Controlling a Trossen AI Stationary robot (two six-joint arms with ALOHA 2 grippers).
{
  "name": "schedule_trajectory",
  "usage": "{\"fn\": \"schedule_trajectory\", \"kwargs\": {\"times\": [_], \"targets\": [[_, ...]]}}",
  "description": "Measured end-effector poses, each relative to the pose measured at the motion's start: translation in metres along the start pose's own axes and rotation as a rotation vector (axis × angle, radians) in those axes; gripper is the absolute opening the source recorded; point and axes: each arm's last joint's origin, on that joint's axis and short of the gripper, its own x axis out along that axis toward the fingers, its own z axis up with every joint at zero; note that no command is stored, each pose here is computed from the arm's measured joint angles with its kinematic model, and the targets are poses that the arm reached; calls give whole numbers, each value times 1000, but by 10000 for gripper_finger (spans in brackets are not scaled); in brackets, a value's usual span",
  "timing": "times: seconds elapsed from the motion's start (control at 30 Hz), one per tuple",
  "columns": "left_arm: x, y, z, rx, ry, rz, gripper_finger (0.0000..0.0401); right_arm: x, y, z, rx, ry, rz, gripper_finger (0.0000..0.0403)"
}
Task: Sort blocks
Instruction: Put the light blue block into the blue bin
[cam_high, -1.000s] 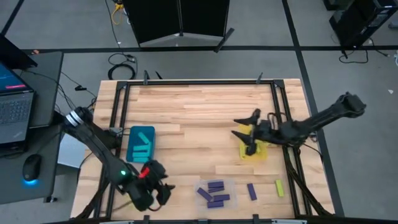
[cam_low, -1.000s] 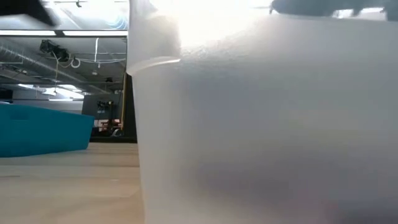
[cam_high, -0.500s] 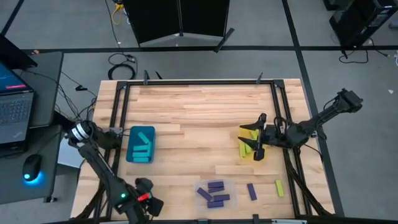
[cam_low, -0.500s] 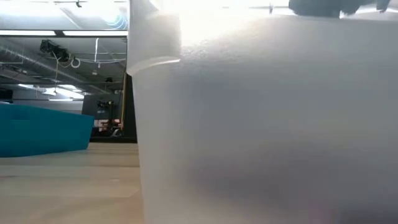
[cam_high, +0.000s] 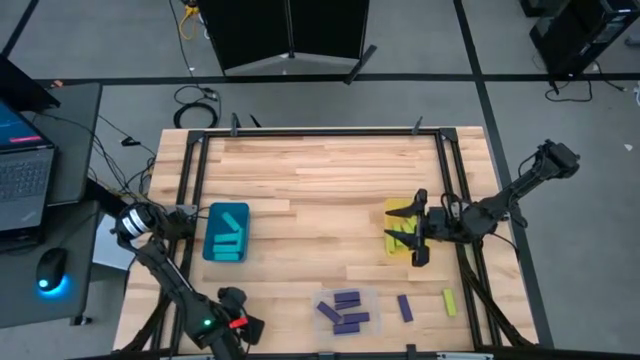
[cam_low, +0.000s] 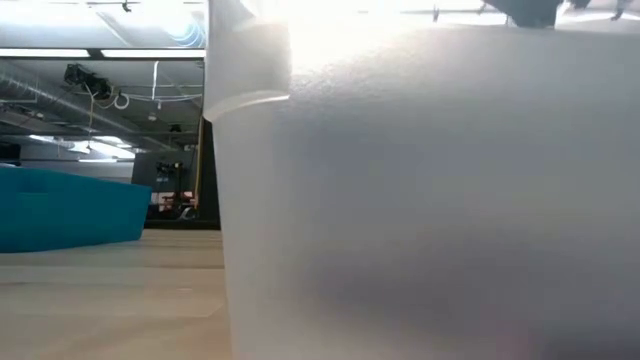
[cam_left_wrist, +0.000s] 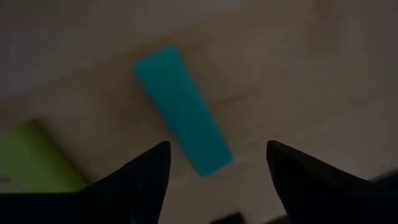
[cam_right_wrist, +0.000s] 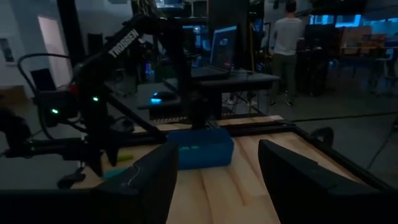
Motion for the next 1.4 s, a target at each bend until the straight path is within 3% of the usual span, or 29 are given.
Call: {"fn": "schedule_trajectory", "kwargs": {"times": [0.1,0.7,0.83,1.07,1.27,1.4], "targets": [[1,3,3,3,-3,53,278,-1,2,1,5,-4,12,230],[28,0,-2,23,-29,79,273,-3,3,4,13,-31,-15,225],[29,1,-2,50,-30,87,232,-3,4,5,18,-37,-14,224],[29,3,-2,78,-44,96,98,-3,4,6,26,-45,-14,215],[26,0,-2,117,-62,85,100,-4,4,6,33,-45,-13,213],[5,-11,-4,153,-182,61,100,-4,4,6,33,-45,-13,213]]}}
